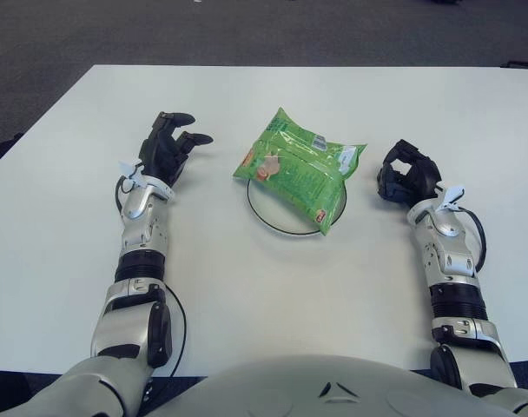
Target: Put the snack into the plate.
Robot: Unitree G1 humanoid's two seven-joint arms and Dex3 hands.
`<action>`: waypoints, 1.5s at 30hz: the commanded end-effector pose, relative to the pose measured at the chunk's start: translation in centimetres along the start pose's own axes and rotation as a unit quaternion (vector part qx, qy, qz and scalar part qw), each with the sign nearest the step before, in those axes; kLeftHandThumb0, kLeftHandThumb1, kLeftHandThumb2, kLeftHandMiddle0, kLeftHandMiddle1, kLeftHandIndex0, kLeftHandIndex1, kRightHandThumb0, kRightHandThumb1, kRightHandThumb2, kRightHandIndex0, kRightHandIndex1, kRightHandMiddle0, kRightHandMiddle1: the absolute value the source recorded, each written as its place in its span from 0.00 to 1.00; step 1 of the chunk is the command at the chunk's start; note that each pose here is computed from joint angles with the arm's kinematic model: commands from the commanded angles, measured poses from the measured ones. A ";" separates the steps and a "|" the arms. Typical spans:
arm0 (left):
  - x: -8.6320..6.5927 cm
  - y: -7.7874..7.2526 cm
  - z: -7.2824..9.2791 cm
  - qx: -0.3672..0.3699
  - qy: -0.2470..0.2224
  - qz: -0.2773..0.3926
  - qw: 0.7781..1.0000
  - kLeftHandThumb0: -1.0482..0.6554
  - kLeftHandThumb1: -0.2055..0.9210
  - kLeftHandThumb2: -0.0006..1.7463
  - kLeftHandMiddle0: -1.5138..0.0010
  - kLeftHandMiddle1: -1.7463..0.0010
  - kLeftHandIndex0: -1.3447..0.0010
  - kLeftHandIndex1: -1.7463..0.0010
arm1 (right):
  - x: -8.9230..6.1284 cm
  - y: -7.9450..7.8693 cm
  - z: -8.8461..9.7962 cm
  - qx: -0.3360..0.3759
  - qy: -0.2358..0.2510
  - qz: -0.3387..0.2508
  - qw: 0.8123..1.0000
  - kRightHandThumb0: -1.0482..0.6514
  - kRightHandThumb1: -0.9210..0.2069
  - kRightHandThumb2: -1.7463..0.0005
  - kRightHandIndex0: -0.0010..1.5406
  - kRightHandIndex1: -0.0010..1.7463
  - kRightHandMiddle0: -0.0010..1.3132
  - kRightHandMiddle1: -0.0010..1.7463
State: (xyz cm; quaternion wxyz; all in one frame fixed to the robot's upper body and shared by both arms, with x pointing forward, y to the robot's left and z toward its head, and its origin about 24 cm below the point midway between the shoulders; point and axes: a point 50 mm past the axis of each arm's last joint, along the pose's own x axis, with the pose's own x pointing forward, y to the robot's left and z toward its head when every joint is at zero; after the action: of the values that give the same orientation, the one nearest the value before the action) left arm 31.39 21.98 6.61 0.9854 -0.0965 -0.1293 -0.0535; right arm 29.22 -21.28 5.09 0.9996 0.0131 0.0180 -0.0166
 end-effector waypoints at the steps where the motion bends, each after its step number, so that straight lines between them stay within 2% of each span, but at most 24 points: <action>1: -3.8 0.5 -3.2 -0.001 0.071 0.029 0.997 0.33 0.51 0.73 0.26 0.00 0.56 0.00 | -2.2 -0.5 -4.6 0.011 0.104 -0.015 0.994 0.32 0.57 0.22 0.84 1.00 0.49 1.00; 5: -4.4 0.4 -3.4 0.005 0.076 0.034 0.997 0.32 0.44 0.78 0.21 0.00 0.52 0.00 | -2.4 -0.7 -4.6 0.008 0.105 -0.018 0.994 0.32 0.57 0.22 0.84 1.00 0.49 1.00; 11: -5.8 -0.1 -4.2 -0.004 0.096 0.056 0.994 0.32 0.41 0.79 0.19 0.00 0.51 0.00 | -2.7 -1.3 -4.5 -0.001 0.106 -0.022 0.994 0.32 0.57 0.22 0.84 1.00 0.50 1.00; 27: -7.6 -2.8 -3.7 0.004 0.116 0.137 0.984 0.33 0.46 0.76 0.20 0.00 0.54 0.00 | -3.1 -2.1 -4.3 -0.007 0.106 -0.035 0.994 0.32 0.57 0.22 0.85 1.00 0.49 1.00; 30: -8.2 -3.6 -3.8 0.003 0.119 0.143 0.983 0.34 0.48 0.74 0.22 0.00 0.55 0.00 | -3.1 -2.0 -4.2 0.000 0.097 -0.046 0.994 0.32 0.57 0.22 0.85 1.00 0.49 1.00; 37: -8.7 -4.5 -4.1 0.015 0.129 0.149 0.980 0.34 0.50 0.72 0.23 0.00 0.57 0.00 | -3.2 -1.9 -4.1 0.027 0.066 -0.075 0.995 0.33 0.57 0.22 0.84 1.00 0.49 1.00; 45: -8.7 -4.9 -4.7 0.024 0.138 0.170 0.975 0.35 0.54 0.69 0.24 0.00 0.59 0.00 | -3.3 -2.0 -3.6 0.067 -0.010 -0.135 0.989 0.32 0.57 0.22 0.84 1.00 0.49 1.00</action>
State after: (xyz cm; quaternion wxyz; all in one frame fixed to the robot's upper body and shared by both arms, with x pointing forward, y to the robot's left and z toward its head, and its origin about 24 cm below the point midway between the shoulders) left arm 27.79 18.62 8.60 0.9892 -0.0358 -0.1324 0.0522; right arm 28.35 -23.44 6.23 0.9952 0.0157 -0.0335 -0.0910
